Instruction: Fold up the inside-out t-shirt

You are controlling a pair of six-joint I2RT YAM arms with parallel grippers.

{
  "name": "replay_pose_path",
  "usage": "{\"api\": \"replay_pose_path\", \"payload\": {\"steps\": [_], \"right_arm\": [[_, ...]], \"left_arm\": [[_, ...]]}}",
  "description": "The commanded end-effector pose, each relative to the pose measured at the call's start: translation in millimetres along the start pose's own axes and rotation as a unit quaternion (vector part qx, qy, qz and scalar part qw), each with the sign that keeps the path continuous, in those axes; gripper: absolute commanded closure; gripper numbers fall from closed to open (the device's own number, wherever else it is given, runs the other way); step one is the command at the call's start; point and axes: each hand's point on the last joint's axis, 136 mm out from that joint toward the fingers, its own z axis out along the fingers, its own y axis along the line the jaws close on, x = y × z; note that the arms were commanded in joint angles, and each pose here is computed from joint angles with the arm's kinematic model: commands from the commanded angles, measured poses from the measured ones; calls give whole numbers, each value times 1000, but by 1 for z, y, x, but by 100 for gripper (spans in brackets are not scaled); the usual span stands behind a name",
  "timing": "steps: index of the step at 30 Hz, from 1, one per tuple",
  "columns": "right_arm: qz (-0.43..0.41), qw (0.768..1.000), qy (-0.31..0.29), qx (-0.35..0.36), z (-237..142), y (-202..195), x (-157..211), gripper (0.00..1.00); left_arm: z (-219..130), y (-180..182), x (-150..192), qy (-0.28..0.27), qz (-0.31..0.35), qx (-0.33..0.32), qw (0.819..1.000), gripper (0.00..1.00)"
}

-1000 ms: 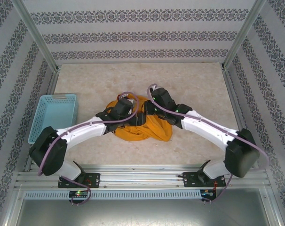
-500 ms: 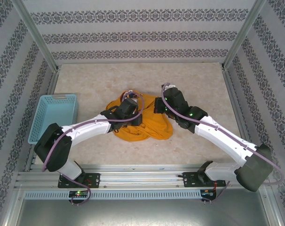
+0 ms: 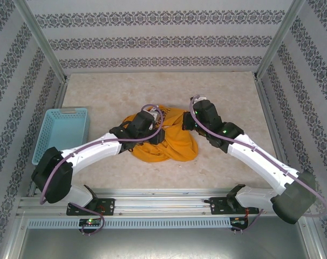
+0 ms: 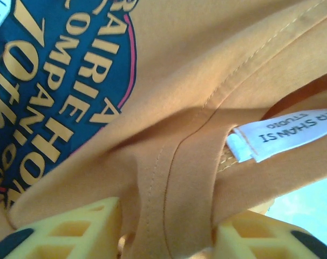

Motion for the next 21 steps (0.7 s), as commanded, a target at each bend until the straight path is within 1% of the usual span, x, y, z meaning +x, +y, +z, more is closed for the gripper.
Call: {"api": "replay_pose_path", "payload": {"steps": [1,3,7,11,13,16,21], "right_arm": [[-1,999,-16,-36,-10,15,-8,100],[-4,999,-18,-35,-12,15,-9,100],[-11,1000,-18,-17,-10,9,-8,100],[-22,999,-15,27,-7,-8,-6,100],[-23,999,-13,32,-6,-12,-5,100],[-22,1000,-15,10,-8,-3,-8,100],[-30,999,-20,-5,-11,8,-11,100]], "left_arm": [[7,1,8,13,10,9,1000,54],[10,2,10,18,11,8,1000,54],[5,8,9,13,11,-9,1000,58],[-7,5,5,4,25,-4,1000,58],[-10,8,4,3,37,-14,999,57],[-10,17,6,8,49,-38,998,63],[-6,18,4,11,52,-44,998,75]]}}
